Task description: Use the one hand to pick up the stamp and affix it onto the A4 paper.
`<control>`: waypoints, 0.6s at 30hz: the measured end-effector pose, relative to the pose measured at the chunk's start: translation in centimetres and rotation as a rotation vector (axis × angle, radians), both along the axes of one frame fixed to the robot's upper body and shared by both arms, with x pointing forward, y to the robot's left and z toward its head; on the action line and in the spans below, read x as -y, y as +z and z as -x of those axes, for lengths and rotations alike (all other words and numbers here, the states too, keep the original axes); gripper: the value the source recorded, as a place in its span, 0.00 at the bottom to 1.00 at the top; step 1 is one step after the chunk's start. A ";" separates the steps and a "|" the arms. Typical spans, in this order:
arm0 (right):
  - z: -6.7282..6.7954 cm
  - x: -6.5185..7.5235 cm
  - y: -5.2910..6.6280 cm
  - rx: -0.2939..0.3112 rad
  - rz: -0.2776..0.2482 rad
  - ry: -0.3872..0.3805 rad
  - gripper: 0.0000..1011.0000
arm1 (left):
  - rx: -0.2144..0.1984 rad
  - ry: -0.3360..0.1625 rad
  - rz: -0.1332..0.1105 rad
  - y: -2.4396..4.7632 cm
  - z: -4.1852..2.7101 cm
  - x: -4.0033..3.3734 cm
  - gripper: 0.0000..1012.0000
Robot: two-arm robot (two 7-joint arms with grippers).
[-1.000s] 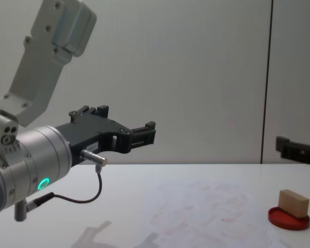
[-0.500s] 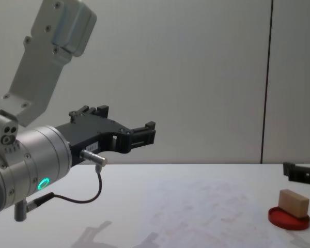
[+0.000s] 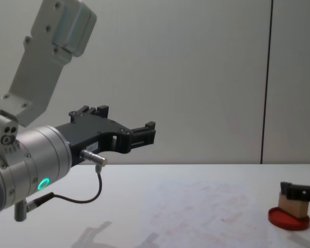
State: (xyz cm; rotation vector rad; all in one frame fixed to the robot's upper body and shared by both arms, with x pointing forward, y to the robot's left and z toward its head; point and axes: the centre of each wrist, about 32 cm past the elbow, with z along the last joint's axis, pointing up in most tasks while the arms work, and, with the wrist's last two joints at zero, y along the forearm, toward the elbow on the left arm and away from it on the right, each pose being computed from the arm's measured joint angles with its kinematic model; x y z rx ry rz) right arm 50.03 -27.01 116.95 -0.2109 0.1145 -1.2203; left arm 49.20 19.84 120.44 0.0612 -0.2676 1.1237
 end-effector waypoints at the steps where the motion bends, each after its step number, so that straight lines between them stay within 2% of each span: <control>1: -0.1 0.0 -0.1 -0.009 -0.001 0.001 0.99 | 0.000 0.000 0.000 0.00 0.00 0.00 0.98; 12: -1.1 -0.2 -0.8 -0.060 -0.008 -0.003 0.99 | 0.000 0.000 0.000 0.00 0.00 0.00 0.98; 17: -1.4 -0.3 -1.0 -0.076 -0.010 -0.004 0.90 | 0.000 0.000 0.000 0.00 0.00 0.00 0.98; 18: -1.4 -0.3 -1.1 -0.080 -0.011 -0.004 0.85 | 0.000 0.000 0.000 0.00 0.00 0.00 0.98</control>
